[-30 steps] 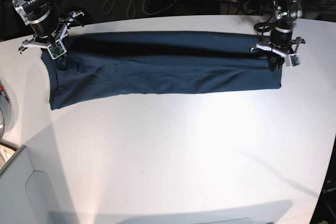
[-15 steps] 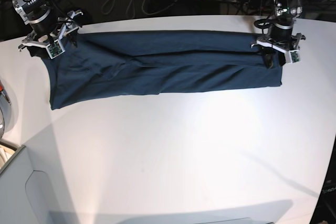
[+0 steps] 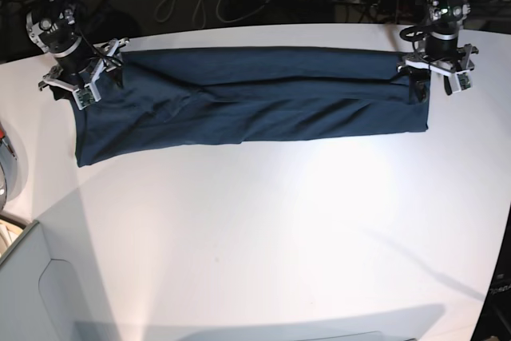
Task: Fold the T-shirt properly
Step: 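Pull the folded edge with both grippers to straighten the strip, then carry the strip end with the left gripper over toward the right gripper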
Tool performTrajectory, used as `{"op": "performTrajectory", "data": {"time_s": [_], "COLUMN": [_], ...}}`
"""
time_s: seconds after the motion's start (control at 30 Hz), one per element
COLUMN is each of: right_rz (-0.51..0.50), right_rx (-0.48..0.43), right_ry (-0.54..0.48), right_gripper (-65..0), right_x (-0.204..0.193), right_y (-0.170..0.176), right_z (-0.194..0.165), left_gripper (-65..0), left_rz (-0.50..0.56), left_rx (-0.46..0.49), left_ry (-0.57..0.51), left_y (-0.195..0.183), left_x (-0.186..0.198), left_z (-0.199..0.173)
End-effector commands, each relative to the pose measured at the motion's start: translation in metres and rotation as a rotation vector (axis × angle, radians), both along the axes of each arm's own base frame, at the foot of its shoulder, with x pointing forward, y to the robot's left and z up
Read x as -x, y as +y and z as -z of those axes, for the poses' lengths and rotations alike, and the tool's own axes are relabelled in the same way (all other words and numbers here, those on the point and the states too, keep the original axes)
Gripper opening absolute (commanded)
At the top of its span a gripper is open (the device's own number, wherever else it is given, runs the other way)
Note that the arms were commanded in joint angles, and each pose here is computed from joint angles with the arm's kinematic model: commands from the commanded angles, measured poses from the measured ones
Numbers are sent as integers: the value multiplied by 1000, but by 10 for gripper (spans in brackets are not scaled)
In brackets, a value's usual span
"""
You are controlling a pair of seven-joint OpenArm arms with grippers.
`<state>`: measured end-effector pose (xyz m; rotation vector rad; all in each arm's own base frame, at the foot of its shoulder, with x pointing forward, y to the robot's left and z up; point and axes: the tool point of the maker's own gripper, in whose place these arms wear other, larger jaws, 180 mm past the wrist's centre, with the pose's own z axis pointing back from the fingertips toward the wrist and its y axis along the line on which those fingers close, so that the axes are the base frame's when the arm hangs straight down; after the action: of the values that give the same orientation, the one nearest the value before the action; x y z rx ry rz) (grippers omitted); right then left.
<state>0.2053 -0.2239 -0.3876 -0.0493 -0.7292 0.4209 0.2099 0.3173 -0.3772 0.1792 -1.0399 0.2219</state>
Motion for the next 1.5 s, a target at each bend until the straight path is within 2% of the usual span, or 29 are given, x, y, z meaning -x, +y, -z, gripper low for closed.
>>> {"op": "performTrajectory", "data": {"time_s": [0.0, 0.07, 0.23, 0.57, 0.63, 0.7, 0.93, 1.07, 1.13, 1.23, 1.37, 1.47], "right_rz": [-15, -6, 16, 24, 24, 24, 22, 22, 22, 22, 22, 21], "right_rx": [-11, -27, -57, -59, -59, -59, -59, -59, -59, -58, -58, -57], "right_ry": [-31, -19, 6, 22, 22, 22, 22, 22, 22, 21, 21, 19], "right_gripper": [-225, -225, -225, -225, -225, -225, -225, -225, -225, -225, -225, -225], "right_x": [-9, -14, -26, -31, -31, -31, -32, -32, -32, -32, -32, -32], "right_y": [0, -3, -11, -19, -19, -19, -19, -19, -19, -19, -19, -19], "right_z": [-5, 3, 19, 25, 25, 25, 25, 25, 25, 25, 25, 25], "left_gripper": [-258, -244, -238, -257, -282, -340, -643, -650, -650, -650, -650, -650], "left_rz": [6, 0, -53, -1, -3, -13, -23, -14, 9, 78, 228, 352], "left_rx": [-19, -11, 81, 137, 143, 147, 142, 139, 131, 119, 206, 266], "left_ry": [-52, -56, -63, 25, 46, 62, 57, 45, 1, -83, -199, -227], "left_y": [4, 4, 1, -29, -30, -28, -23, -26, -31, -52, -131, -195], "left_x": [-8, -10, -15, -6, -2, 2, 1, -1, -10, -19, -30, -30], "left_z": [-14, -12, 2, 37, 45, 51, 50, 46, 29, -9, -55, -67]}}
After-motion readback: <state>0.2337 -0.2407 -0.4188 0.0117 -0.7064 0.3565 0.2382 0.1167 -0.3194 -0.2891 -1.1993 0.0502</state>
